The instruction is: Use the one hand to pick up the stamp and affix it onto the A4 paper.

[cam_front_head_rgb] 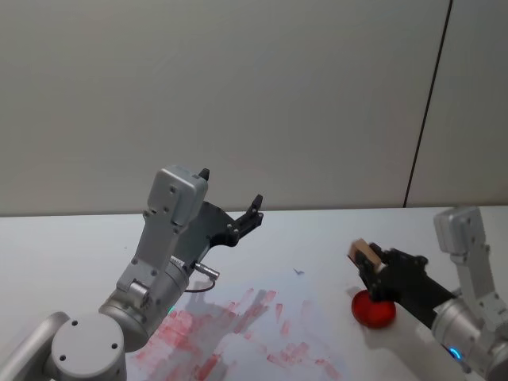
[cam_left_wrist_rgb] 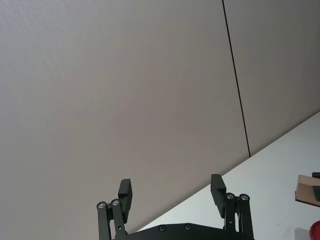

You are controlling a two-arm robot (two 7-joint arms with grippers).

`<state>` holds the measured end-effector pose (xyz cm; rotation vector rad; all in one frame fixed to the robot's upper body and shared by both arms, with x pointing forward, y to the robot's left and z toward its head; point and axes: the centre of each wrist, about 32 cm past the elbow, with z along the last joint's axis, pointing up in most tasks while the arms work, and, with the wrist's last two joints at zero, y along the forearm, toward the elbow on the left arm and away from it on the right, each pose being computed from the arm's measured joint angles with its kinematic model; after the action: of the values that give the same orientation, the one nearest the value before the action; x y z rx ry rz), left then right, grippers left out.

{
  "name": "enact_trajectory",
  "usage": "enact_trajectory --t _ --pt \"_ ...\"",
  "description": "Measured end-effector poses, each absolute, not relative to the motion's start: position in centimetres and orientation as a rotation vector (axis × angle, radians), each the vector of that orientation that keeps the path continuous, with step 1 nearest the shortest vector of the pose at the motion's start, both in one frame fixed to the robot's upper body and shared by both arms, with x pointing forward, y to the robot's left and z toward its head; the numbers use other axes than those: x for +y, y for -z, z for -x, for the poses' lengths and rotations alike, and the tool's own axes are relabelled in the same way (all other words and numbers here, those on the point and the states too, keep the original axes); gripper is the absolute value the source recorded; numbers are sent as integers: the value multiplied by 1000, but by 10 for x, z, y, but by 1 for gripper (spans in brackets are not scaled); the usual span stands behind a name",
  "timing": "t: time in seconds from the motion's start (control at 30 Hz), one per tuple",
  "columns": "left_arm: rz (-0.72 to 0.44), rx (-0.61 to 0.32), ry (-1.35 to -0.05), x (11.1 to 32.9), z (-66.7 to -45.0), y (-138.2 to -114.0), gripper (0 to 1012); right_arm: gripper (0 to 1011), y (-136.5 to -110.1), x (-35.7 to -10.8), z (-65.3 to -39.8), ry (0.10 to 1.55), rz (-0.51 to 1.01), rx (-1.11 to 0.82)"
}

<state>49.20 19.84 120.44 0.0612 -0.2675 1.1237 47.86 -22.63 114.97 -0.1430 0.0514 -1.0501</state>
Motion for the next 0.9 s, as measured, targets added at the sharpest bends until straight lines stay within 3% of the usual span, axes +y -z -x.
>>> enact_trajectory --t 0.4,0.9 --pt "-61 -268 -1124 198 -492 -1204 1001 220 -1164 -208 -479 911 82 60" --pt "-61 -268 -1124 198 -492 -1204 1001 220 -1146 -187 -479 761 227 100"
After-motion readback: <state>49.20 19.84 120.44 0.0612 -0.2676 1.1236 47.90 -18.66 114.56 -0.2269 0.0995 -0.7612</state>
